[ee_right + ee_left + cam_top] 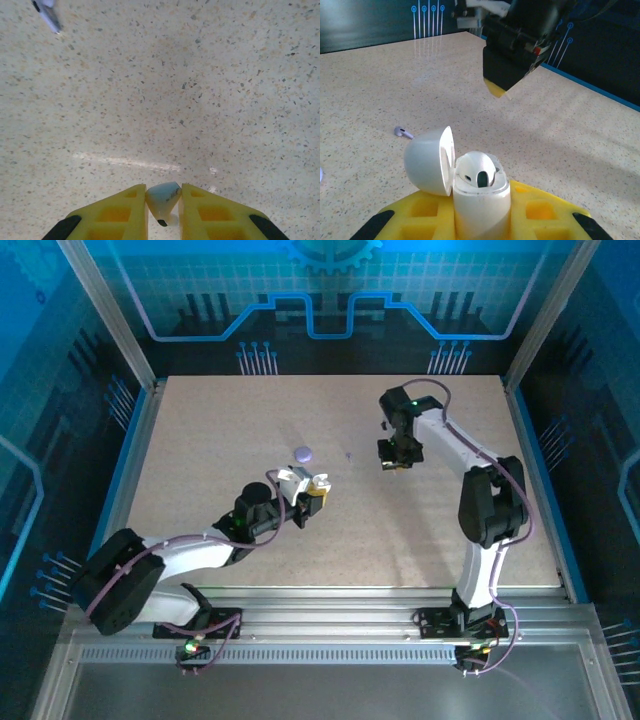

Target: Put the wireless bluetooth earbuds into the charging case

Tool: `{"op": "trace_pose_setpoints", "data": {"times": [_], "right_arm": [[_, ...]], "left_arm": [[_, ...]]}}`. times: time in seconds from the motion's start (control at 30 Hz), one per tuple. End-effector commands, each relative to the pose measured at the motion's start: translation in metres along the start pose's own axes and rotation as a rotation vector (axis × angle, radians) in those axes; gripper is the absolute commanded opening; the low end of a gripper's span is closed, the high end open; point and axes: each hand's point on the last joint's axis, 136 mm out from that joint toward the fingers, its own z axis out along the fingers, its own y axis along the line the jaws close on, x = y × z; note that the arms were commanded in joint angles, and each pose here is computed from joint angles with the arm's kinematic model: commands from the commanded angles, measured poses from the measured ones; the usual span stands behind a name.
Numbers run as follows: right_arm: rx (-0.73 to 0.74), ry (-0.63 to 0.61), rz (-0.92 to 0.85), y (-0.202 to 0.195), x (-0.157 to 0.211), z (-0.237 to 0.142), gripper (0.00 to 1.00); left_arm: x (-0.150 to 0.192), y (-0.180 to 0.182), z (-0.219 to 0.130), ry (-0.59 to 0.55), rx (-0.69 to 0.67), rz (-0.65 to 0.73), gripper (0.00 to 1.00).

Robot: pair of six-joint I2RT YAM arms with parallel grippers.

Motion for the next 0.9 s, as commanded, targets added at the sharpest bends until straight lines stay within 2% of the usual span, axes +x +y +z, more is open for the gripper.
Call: {"op": "trace_pose_setpoints", "data": {"times": [0.0, 0.87], "right_arm": [[-0.031, -0.040, 0.037, 0.007, 0.004, -0.018, 0.20], [-0.265, -0.243, 0.107, 0.057, 0.019, -0.095, 0.22]], "left_arm": [[-0.026, -0.011, 0.011, -0.084, 0.046, -0.003, 0.20], [-0.018, -0.027, 0.061, -0.074, 0.118, -0.045, 0.20]]}}
